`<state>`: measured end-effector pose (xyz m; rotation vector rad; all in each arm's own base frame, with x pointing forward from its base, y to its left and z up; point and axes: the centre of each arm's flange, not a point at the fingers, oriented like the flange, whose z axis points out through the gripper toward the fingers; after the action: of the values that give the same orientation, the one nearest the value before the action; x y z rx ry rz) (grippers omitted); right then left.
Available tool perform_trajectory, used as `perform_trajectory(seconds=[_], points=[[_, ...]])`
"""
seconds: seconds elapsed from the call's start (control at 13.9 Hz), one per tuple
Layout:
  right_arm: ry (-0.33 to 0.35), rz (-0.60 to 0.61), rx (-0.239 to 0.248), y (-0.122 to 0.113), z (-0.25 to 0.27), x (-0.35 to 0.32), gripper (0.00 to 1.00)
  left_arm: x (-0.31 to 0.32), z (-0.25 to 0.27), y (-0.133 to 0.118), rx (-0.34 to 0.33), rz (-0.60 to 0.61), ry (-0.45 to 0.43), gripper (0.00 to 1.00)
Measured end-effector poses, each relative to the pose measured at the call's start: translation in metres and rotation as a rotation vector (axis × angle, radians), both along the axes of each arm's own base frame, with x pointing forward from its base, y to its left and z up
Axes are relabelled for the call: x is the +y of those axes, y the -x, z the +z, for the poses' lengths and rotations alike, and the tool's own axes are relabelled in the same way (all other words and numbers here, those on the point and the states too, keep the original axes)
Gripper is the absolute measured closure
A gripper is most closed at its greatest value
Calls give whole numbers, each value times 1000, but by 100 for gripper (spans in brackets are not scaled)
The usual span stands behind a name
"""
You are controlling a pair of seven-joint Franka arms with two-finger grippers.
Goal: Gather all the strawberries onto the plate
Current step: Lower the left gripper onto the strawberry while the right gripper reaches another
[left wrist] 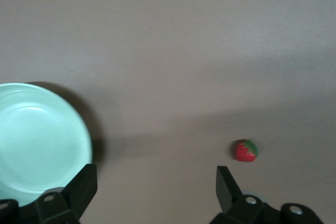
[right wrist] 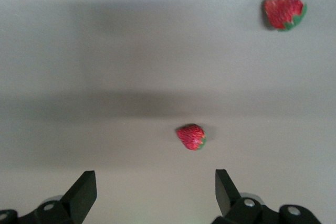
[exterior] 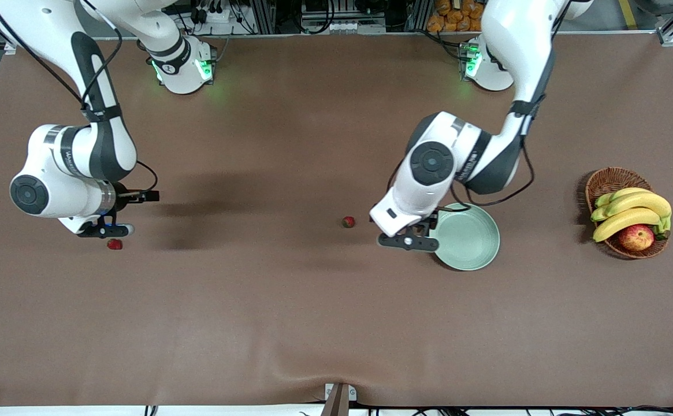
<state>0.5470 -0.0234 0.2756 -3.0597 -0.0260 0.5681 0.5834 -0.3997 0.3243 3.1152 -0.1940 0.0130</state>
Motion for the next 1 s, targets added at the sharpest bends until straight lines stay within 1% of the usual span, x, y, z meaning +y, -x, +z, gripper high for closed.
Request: perform_trajectory(seconds=[0.14,0.43,0.57,0.65,0.86,0.93,1.0], points=[[-13,24,-19,6,-10,-15,0,-13,-25,3,-13,7,9,0],[-14,66,-83,27,-43,-37,0,-48,-59,15,-36,2,31,0],[-15,76,-83,34,-53,-40,0,-65,-72,18,-62,1,56,0],[-16,82,-79,36,-56,-41,0,-73,-78,19,-65,1,66,0],[-16,102,-72,38,-64,-40,0,-90,-96,29,-48,8,69,1],[-10,105,-79,37,-69,-40,0,-94,-102,32,-41,11,66,4],[-1,109,-88,37,-74,-40,0,-97,-108,37,-34,20,62,11]])
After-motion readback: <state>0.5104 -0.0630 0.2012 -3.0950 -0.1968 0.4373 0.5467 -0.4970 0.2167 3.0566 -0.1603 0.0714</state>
